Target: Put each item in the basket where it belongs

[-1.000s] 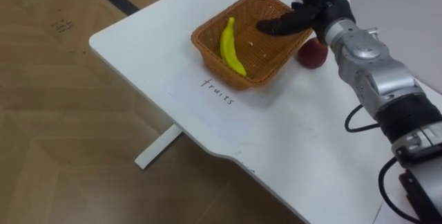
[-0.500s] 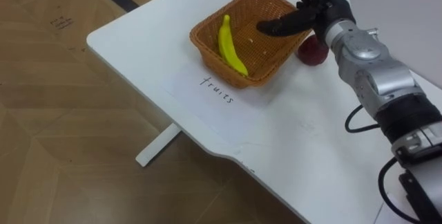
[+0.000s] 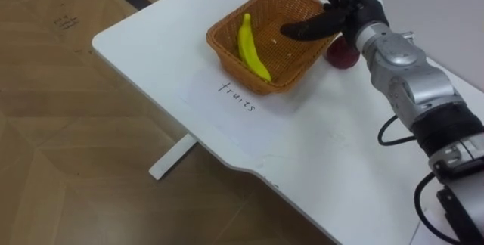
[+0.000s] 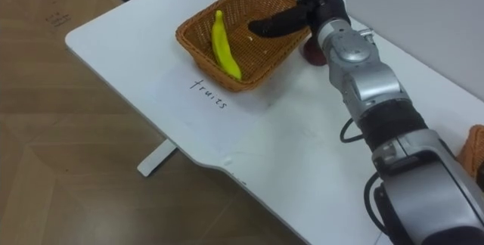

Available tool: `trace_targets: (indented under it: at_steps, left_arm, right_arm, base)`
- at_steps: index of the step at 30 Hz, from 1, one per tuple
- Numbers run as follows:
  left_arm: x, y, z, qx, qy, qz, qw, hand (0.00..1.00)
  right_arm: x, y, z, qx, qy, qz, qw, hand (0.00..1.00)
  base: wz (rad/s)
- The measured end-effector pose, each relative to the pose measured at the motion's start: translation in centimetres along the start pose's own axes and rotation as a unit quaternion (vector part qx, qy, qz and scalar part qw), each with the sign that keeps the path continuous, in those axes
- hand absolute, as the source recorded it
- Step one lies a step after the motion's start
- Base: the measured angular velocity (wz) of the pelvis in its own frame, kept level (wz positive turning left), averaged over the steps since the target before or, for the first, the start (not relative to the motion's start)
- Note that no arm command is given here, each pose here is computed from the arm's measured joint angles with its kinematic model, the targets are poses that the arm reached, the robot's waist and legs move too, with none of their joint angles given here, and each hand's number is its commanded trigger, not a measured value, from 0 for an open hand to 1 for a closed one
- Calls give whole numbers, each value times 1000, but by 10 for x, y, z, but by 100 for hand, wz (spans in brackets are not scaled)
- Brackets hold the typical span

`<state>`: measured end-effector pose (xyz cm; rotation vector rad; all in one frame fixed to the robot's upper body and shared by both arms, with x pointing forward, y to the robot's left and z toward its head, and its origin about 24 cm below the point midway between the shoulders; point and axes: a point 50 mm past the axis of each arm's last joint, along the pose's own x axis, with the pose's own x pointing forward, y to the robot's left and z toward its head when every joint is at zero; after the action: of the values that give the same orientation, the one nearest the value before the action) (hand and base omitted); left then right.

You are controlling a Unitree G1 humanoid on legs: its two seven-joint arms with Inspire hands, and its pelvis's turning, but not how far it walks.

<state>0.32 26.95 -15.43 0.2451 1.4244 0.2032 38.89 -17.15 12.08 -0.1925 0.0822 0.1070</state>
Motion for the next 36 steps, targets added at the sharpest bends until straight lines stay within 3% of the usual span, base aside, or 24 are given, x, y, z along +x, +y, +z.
trace_targets:
  at_steps: [18,29,36]
  left_arm:
    - [2,-12,23,29,-36,-18,999,0]
    - [4,-31,49,44,-66,-33,996,0]
    - [4,-33,66,51,-90,-36,994,0]
  right_arm:
    - [-2,-22,13,25,-48,-116,992,0]
    - [-3,-31,11,47,-52,-141,988,0]
    - [-3,-40,-3,40,-27,-159,986,0]
  base:
    - [-3]
    - [-4]
    - [-2]
